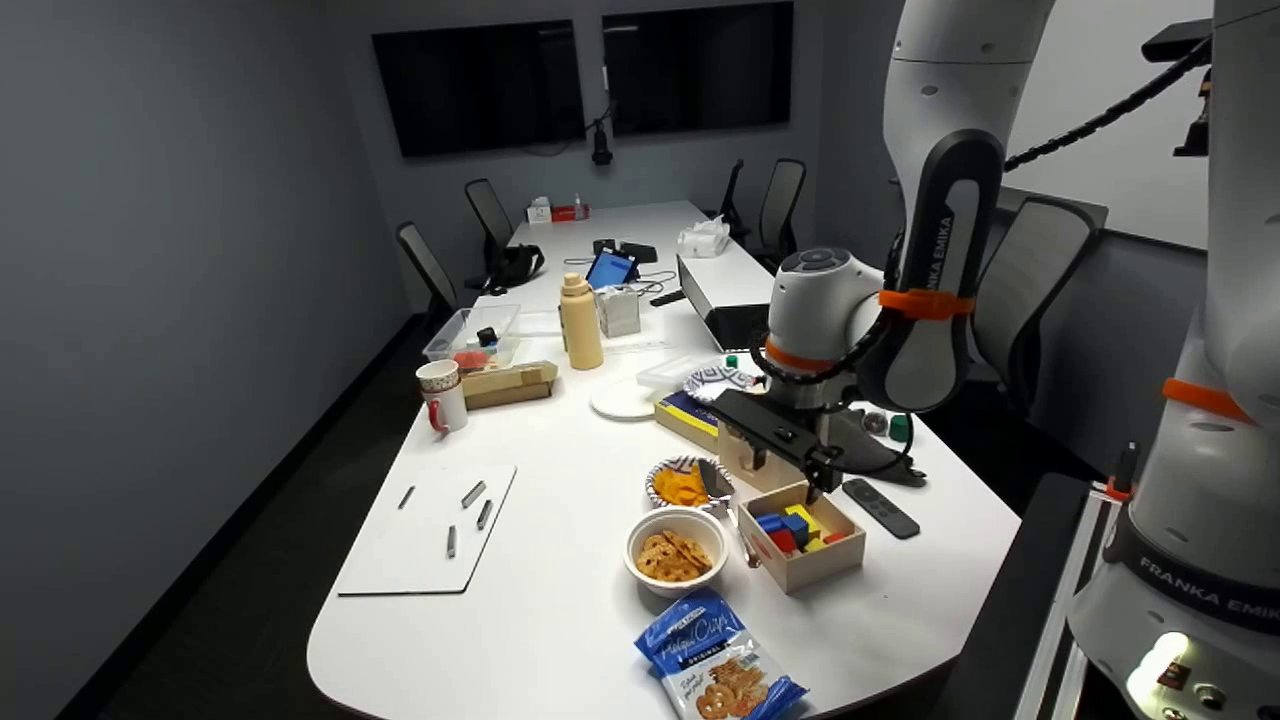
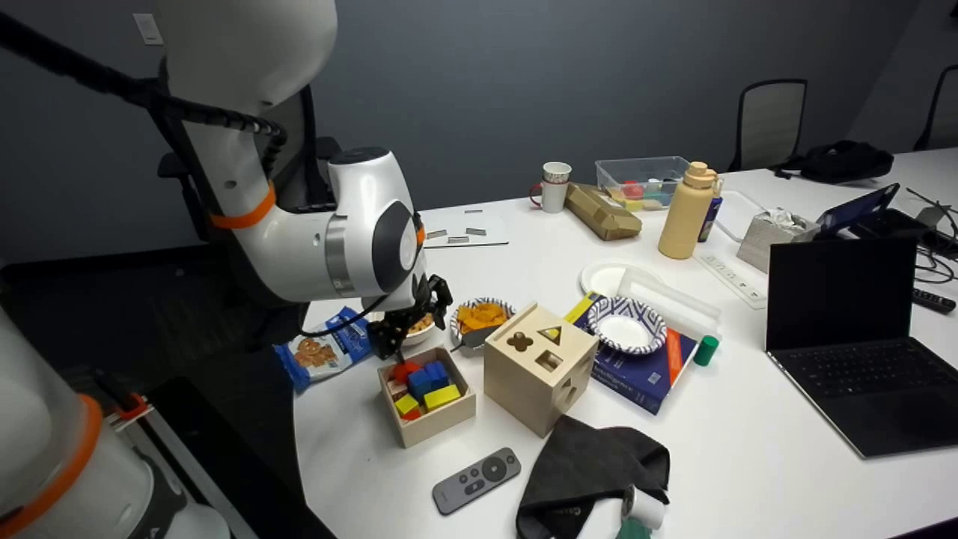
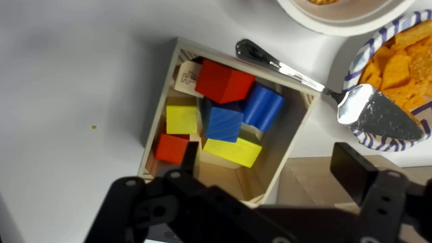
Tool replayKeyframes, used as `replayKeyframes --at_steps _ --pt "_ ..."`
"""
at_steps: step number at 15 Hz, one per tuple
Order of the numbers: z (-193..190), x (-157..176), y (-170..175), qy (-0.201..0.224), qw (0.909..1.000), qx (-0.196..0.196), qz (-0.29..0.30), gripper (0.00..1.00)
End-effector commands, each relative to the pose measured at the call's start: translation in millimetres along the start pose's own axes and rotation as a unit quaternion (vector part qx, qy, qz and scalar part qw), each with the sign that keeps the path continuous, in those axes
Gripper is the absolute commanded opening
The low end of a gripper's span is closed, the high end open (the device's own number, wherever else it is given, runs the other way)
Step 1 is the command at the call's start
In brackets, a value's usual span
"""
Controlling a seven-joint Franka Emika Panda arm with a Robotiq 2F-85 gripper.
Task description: Place the blue rectangular block in the wooden box
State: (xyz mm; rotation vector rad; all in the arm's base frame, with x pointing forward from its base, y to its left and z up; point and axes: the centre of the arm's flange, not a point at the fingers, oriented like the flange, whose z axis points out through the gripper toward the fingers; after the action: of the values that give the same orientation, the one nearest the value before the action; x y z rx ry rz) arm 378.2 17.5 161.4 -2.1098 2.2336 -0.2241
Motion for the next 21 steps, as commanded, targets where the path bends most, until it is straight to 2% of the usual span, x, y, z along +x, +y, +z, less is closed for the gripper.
replayKeyframes --at_steps 1,11,12,13,14,17,21 --pt "39 -11 10 -0.005 0.9999 0.004 -0.014 1.00" --pt "72 -5 23 -0.014 0.9997 -0.017 -0.013 1.00" --pt "73 -5 25 -0.012 0.9997 -0.018 -0.013 0.75" --pt "73 -5 25 -0.009 0.9996 -0.021 -0.013 0.74" --pt "73 -5 25 -0.006 0.9996 -0.023 -0.014 0.68" --pt "73 -4 24 0.001 0.9995 -0.026 -0.016 0.42" --pt "67 -6 21 0.002 0.9994 -0.025 -0.023 0.12"
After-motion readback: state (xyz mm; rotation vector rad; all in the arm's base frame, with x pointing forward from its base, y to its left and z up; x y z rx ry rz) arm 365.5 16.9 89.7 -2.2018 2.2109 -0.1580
